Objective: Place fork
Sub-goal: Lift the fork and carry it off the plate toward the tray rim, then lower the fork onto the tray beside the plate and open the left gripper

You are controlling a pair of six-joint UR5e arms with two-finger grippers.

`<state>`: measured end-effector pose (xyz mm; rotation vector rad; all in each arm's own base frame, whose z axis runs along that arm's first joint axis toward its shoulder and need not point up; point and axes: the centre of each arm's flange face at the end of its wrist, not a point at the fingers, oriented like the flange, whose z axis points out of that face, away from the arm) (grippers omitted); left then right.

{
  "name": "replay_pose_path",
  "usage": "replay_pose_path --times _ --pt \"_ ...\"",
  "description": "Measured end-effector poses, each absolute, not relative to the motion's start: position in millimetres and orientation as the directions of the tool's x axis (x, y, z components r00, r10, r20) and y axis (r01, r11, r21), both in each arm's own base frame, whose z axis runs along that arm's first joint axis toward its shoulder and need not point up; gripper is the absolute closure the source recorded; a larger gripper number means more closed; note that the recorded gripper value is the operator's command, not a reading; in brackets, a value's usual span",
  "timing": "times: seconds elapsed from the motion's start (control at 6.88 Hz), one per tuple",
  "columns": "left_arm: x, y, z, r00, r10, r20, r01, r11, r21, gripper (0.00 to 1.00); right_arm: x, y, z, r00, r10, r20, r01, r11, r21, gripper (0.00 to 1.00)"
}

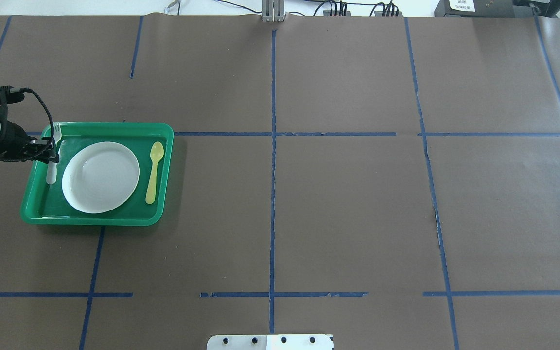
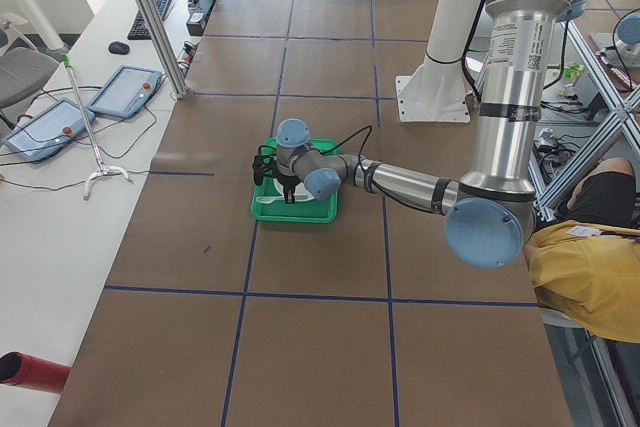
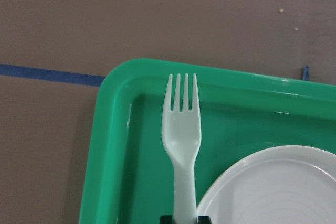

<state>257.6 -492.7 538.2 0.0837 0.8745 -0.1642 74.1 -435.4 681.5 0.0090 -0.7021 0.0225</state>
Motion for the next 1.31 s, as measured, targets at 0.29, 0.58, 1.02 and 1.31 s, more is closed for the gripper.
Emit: replay_pose_path --times 0.29,0.58,1.02,1.31 --pt "251 -482 557 0.621 -0.066 -0.781 0.162 0.986 0.045 1.0 74 -435 682 0.763 0.018 0.646 -0.024 1.0 0.0 0.0" --pt "250 -478 559 0.615 -0.048 -0.787 0.156 0.986 0.062 1.0 74 -435 681 0.763 0.017 0.646 -0.023 1.0 0.001 0.0" --pt "262 -471 557 0.614 -0.027 -0.789 0.129 0.989 0.067 0.99 74 -435 682 0.763 0.018 0.646 -0.024 1.0 0.0 0.0" --pt "268 -466 559 0.617 -0.02 -0.787 0.115 0.991 0.065 0.24 74 -435 682 0.764 0.018 0.645 -0.024 1.0 0.0 0.0"
